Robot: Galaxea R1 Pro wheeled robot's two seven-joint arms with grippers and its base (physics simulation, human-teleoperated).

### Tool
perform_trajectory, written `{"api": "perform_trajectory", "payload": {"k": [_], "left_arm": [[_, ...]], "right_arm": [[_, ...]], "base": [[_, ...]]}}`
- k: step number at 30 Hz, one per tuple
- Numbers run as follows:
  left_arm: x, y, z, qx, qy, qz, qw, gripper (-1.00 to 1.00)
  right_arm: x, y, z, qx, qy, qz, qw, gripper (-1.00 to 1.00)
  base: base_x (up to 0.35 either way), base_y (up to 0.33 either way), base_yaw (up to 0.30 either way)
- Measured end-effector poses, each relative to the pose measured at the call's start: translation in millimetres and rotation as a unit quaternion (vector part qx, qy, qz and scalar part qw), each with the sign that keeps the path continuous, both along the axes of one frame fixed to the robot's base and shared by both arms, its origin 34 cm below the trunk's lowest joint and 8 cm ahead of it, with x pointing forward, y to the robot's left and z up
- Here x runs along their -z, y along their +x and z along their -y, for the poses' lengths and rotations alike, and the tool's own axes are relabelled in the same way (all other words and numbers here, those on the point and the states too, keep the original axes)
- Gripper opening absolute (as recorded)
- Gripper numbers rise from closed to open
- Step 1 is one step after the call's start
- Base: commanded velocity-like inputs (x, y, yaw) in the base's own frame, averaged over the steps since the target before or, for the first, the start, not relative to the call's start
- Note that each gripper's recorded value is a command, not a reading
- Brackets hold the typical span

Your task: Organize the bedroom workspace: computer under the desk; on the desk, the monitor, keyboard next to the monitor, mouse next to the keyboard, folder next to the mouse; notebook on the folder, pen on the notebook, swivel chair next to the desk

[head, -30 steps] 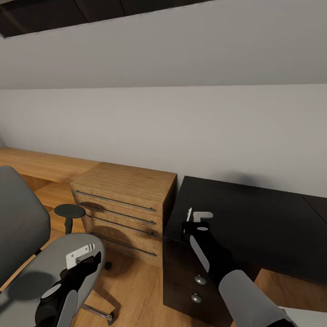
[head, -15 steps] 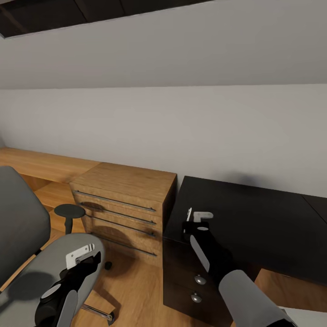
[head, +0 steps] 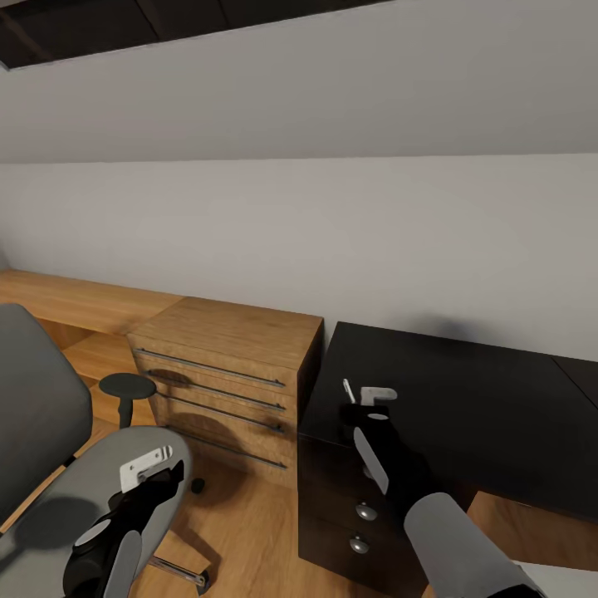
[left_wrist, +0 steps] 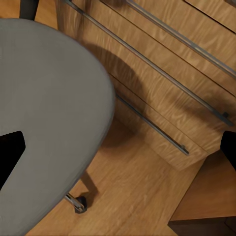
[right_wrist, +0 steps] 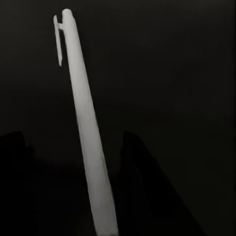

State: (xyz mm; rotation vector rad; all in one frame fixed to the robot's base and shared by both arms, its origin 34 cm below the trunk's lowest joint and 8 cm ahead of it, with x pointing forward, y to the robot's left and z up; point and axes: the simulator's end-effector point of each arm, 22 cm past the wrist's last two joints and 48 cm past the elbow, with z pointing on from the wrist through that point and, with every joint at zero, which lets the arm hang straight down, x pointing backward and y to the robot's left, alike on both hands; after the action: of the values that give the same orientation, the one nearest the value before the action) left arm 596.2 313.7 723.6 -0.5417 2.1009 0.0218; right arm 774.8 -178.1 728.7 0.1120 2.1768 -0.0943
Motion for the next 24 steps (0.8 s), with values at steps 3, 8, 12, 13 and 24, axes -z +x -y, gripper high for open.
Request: {"api": "perform_trajectory", "payload": {"k": [3, 8, 12, 13, 24], "left_arm": [[0.1, -0.1, -0.2, 0.000, 0.000, 0.000, 1.0000, 1.00], [-0.1, -0.1, -0.3, 0.000, 0.000, 0.000, 1.0000, 1.00], [0.0, -0.2, -0.4, 0.000, 0.000, 0.000, 1.0000, 1.00], [0.0, -0.1, -0.4, 0.000, 0.000, 0.000, 1.0000, 1.00], [0.3, -0.2, 0.2, 0.000, 0.000, 0.000, 1.0000, 1.00]], "right_arm": [[0.1, 0.0, 2.2, 0.003, 0.001, 0.000, 1.0000, -1.00], [0.2, 0.0, 3.5, 0.005, 0.002, -0.001, 1.0000, -1.00], [0.2, -0.1, 3.6, 0.005, 0.003, -0.002, 1.0000, -1.00], [0.2, -0.1, 3.6, 0.005, 0.003, -0.002, 1.0000, -1.00], [-0.2, -0.4, 4.5, 0.005, -0.001, -0.005, 1.0000, -1.00]], "base": [[0.000, 0.000, 0.000], [0.000, 0.000, 0.000], [0.000, 0.000, 0.000], [0.000, 0.000, 0.000], [0.000, 0.000, 0.000]]}}
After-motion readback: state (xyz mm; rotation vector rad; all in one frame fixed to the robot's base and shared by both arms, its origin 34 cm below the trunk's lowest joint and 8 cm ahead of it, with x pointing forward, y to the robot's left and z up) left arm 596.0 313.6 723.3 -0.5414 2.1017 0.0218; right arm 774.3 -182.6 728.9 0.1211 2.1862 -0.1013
